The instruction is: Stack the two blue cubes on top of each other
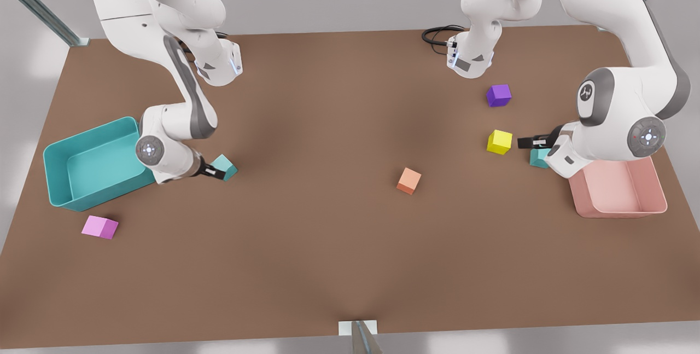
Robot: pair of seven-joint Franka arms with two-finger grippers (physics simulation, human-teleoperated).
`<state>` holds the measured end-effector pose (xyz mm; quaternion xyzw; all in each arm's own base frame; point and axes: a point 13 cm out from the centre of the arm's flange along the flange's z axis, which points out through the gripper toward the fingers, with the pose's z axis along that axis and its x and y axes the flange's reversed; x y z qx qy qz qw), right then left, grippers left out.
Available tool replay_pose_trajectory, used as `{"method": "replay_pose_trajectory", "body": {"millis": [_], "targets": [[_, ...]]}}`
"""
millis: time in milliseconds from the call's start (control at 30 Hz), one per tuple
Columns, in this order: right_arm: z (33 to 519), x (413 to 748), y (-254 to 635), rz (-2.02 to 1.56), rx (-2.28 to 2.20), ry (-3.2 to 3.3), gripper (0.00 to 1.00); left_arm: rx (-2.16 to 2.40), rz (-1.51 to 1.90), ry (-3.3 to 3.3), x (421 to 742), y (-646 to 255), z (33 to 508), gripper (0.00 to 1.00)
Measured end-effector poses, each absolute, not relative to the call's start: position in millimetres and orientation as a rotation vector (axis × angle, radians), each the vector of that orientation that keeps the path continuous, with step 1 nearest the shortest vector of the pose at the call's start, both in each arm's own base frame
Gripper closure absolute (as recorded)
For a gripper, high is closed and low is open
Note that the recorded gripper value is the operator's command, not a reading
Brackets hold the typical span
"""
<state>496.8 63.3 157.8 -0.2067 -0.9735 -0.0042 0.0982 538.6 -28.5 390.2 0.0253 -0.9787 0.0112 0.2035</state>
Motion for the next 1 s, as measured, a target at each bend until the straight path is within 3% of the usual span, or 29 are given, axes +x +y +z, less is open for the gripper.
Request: {"method": "replay_pose_trajectory", "body": {"millis": [300, 1000], "targets": [[126.7, 465.2, 62.6, -0.022, -0.866, -2.820, 0.00, 0.074, 0.032, -2.724, 538.9, -25.6, 387.0, 0.00], [70.6, 446.1, 61.2, -0.035, -1.161, -2.678, 0.00, 0.089, 0.031, -2.659, 529.9, -16.7, 376.5, 0.00]]}}
